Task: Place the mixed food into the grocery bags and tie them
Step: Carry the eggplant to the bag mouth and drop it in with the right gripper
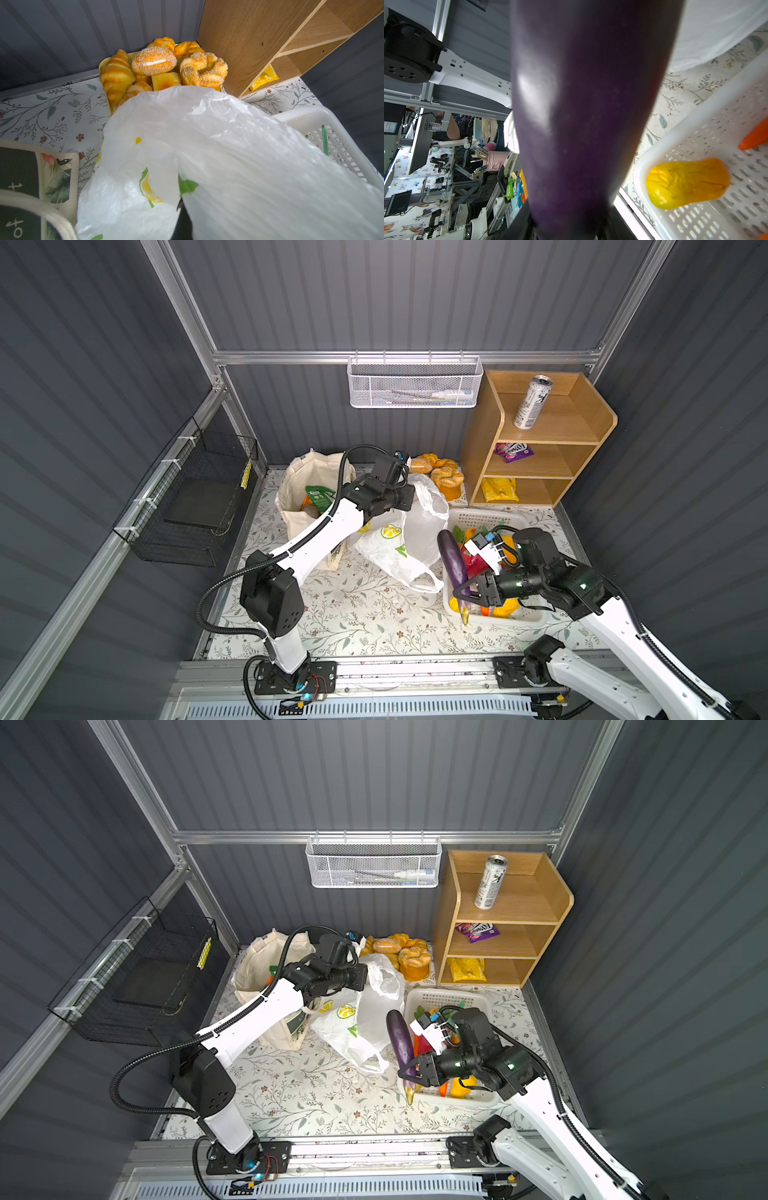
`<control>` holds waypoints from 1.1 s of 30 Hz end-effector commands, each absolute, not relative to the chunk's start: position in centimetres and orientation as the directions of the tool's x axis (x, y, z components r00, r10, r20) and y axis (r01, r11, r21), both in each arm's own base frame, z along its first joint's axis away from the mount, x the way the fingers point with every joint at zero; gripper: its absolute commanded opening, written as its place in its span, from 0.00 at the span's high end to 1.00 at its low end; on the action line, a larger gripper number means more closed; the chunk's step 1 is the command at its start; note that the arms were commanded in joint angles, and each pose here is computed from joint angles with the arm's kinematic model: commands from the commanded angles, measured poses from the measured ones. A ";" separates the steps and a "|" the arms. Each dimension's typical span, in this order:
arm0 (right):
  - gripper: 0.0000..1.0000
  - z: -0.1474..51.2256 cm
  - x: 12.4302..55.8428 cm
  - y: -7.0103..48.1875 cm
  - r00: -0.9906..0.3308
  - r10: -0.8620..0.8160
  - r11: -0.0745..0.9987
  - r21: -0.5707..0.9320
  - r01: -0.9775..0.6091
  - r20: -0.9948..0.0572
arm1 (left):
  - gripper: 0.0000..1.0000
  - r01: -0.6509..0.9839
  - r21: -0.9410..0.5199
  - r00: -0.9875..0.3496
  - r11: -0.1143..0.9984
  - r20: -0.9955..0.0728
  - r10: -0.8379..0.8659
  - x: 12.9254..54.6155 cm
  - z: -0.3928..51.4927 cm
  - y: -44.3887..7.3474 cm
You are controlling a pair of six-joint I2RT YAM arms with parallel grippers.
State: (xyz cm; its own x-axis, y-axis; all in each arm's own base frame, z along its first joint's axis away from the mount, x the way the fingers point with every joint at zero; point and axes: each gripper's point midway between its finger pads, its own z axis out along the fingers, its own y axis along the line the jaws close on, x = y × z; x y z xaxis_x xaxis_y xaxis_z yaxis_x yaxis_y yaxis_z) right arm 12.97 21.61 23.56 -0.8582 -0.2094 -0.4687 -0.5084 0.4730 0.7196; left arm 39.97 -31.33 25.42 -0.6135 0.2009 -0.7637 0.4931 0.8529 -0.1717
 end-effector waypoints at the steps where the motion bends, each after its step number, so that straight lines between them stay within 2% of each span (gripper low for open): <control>1: 0.69 23.8 14.9 22.8 -0.850 -0.183 0.456 0.723 -0.519 -0.495 | 1.00 0.496 -0.199 -0.625 0.845 -0.758 0.188 40.0 26.0 -31.6; 6: 0.69 24.3 18.9 24.9 -0.866 -0.137 0.467 0.739 -0.485 -0.481 | 1.00 0.506 -0.208 -0.631 0.837 -0.751 0.195 39.5 25.8 -31.6; 12: 0.67 23.6 26.0 26.4 -0.902 -0.021 0.553 0.746 -0.371 -0.432 | 1.00 0.526 -0.254 -0.641 0.812 -0.746 0.182 38.9 26.1 -32.3; 19: 0.56 22.1 32.9 29.8 -0.927 0.066 0.565 0.780 -0.269 -0.369 | 1.00 0.523 -0.333 -0.658 0.785 -0.743 0.123 39.0 26.6 -33.5; 22: 0.39 22.1 33.8 30.7 -0.926 0.047 0.570 0.771 -0.284 -0.375 | 1.00 0.509 -0.353 -0.666 0.785 -0.739 0.100 39.3 26.6 -33.7; 26: 0.26 22.4 33.8 30.4 -0.918 0.027 0.587 0.750 -0.306 -0.396 | 1.00 0.495 -0.351 -0.669 0.795 -0.738 0.091 39.6 26.3 -33.6; 33: 0.21 24.1 31.7 28.7 -0.903 0.024 0.589 0.736 -0.333 -0.428 | 1.00 0.478 -0.330 -0.661 0.814 -0.746 0.086 39.8 26.3 -33.0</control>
State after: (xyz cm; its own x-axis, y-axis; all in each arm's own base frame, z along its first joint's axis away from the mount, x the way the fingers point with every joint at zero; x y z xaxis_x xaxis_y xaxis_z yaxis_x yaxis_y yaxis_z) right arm 32.82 29.60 22.57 -0.9196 0.0308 -0.3917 -0.2989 0.5924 0.7481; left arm 39.10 -33.19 26.23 -0.6652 0.1077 -0.7388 0.4950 0.8045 -0.3284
